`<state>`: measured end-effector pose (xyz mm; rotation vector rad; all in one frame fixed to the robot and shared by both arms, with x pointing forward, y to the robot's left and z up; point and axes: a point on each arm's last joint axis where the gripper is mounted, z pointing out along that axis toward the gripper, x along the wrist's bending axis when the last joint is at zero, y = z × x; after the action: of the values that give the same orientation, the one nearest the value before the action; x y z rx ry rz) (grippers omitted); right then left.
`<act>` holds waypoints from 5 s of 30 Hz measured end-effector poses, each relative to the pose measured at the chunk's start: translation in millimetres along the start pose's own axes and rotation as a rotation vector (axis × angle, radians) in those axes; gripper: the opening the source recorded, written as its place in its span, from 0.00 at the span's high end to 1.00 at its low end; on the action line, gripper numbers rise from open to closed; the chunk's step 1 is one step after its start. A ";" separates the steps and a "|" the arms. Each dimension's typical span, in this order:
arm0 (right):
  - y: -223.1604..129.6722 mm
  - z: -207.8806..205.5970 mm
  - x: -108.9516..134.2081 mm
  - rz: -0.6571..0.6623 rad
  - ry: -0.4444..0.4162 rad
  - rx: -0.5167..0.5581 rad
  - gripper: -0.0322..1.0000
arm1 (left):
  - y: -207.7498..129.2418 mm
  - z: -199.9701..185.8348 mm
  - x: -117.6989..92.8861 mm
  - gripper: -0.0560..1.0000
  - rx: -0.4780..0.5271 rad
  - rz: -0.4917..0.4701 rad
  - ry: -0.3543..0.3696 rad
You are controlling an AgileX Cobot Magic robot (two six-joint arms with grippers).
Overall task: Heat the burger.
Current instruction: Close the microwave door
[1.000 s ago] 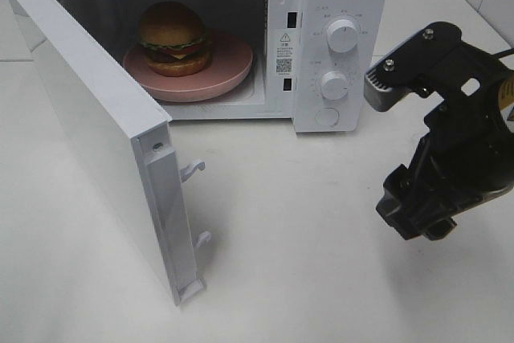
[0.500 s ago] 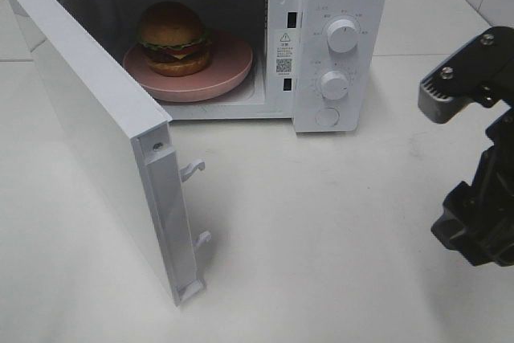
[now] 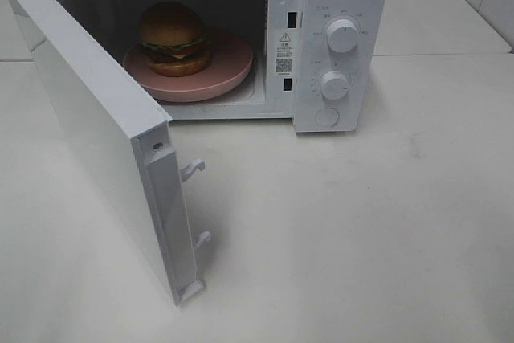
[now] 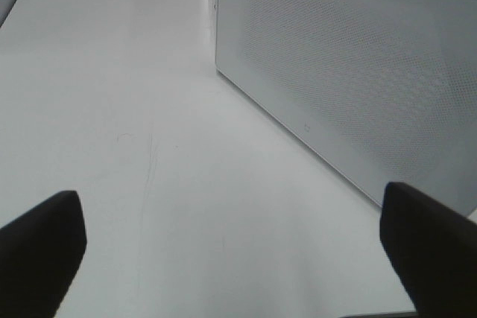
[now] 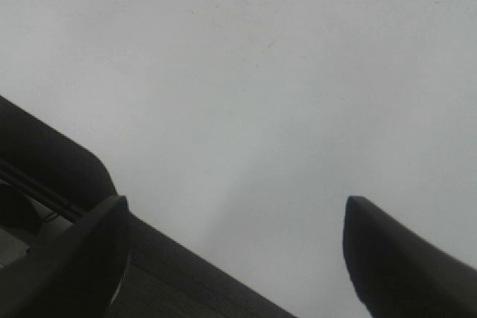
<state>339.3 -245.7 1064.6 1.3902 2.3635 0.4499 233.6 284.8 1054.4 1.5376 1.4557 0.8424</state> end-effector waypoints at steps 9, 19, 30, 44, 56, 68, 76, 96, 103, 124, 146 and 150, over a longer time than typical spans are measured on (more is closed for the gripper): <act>-25.7 -22.8 -8.0 0.033 -0.005 -0.037 0.23 | 0.0 0.0 0.0 0.00 0.000 0.000 0.000; -47.5 -37.8 -13.6 0.060 -0.004 -0.085 0.23 | 0.0 0.0 0.0 0.00 0.000 0.000 0.000; -75.7 -45.8 -18.1 0.114 0.004 -0.204 0.23 | 0.0 0.0 0.0 0.00 0.000 0.000 0.000; -109.2 -39.8 -12.2 0.378 -0.087 -0.351 0.23 | 0.0 0.0 0.0 0.00 0.000 0.000 0.000; -119.3 -40.6 1.8 0.474 -0.156 -0.521 0.23 | 0.0 0.0 0.0 0.00 0.000 0.000 0.000; -118.6 -40.9 2.0 0.484 -0.164 -0.528 0.23 | 0.0 0.0 0.0 0.00 0.000 0.000 0.000; -118.6 -40.9 2.0 0.484 -0.164 -0.528 0.23 | 0.0 0.0 0.0 0.00 0.000 0.000 0.000; -118.6 -40.9 2.0 0.484 -0.164 -0.528 0.24 | 0.0 0.0 0.0 0.00 0.000 0.000 0.000; -118.6 -40.9 2.0 0.484 -0.164 -0.528 0.24 | 0.0 0.0 0.0 0.00 0.000 0.000 0.000; -118.6 -40.9 2.0 0.484 -0.164 -0.528 0.24 | 28.6 22.1 4.5 0.14 0.019 -0.047 0.005; -118.6 -40.9 2.0 0.484 -0.164 -0.528 0.24 | 52.2 100.4 26.1 0.95 -0.051 -0.027 0.083; -118.6 -40.9 2.0 0.484 -0.164 -0.528 0.24 | 44.7 116.3 31.3 0.95 -0.097 -0.030 0.108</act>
<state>228.8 -302.7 1047.8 1.6349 1.5963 0.9648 360.3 302.6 1043.1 1.4137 1.4890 0.9772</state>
